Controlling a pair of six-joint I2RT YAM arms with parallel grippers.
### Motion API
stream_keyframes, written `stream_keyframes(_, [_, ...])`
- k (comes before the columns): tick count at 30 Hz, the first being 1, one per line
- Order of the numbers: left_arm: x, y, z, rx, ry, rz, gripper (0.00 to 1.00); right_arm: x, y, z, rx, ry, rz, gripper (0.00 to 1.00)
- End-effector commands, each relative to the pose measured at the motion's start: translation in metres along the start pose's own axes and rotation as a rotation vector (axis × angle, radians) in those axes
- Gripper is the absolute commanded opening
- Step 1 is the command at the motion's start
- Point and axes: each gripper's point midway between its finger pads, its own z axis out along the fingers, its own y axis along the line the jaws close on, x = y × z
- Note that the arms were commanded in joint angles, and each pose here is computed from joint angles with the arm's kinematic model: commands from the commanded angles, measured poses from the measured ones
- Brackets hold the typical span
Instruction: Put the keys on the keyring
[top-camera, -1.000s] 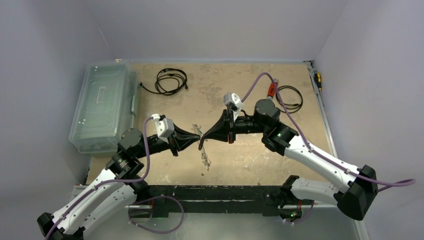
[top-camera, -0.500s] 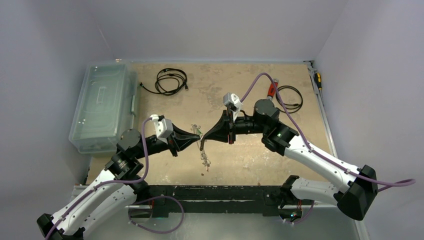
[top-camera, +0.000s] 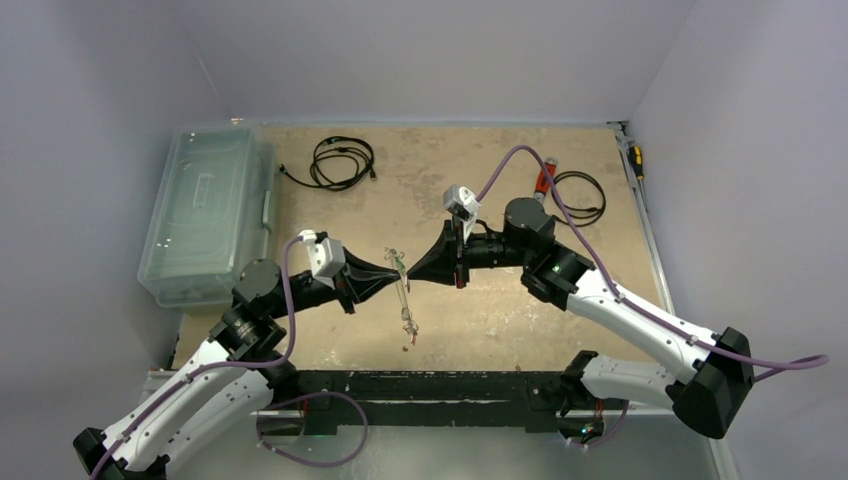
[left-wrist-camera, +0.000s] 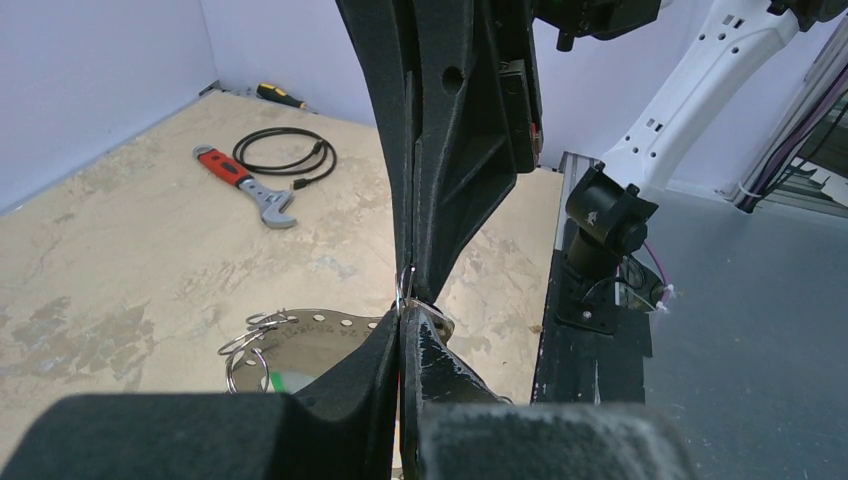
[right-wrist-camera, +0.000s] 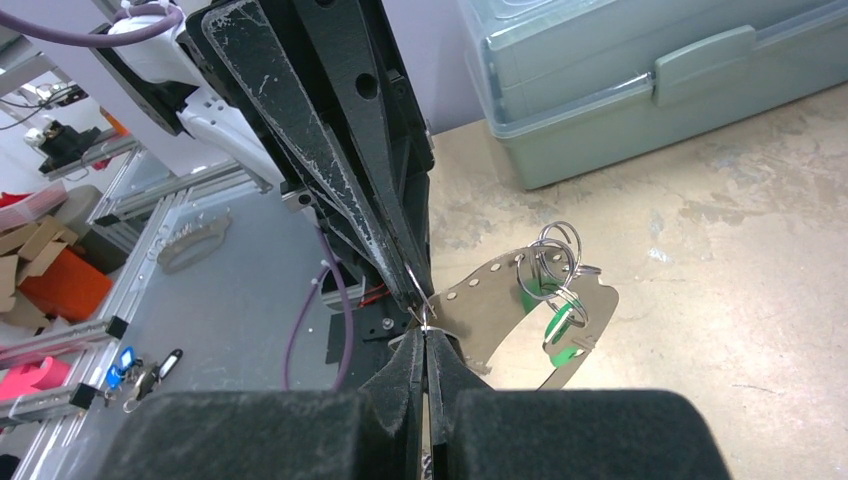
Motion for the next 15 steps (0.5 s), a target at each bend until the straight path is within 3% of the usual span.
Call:
stream_keyframes(1, [-0.0217, -0.0066, 0.0001, 0.026, -0.076, 0.048, 0.0, -0.0229, 0.0073, 0.0007, -0.027, -0.042, -0.032, 0.0])
stream_keyframes(8, [-0.0223, -0.0063, 0.0, 0.024, -0.077, 0.048, 0.0, -0.0188, 0.006, 0.0004, -0.027, -0.035, -0.042, 0.0])
stream_keyframes(15, [-0.0221, -0.0065, 0.0002, 0.026, -0.076, 0.048, 0.0, -0.0231, 0.0085, -0.0024, -0.028, -0.047, -0.088, 0.36])
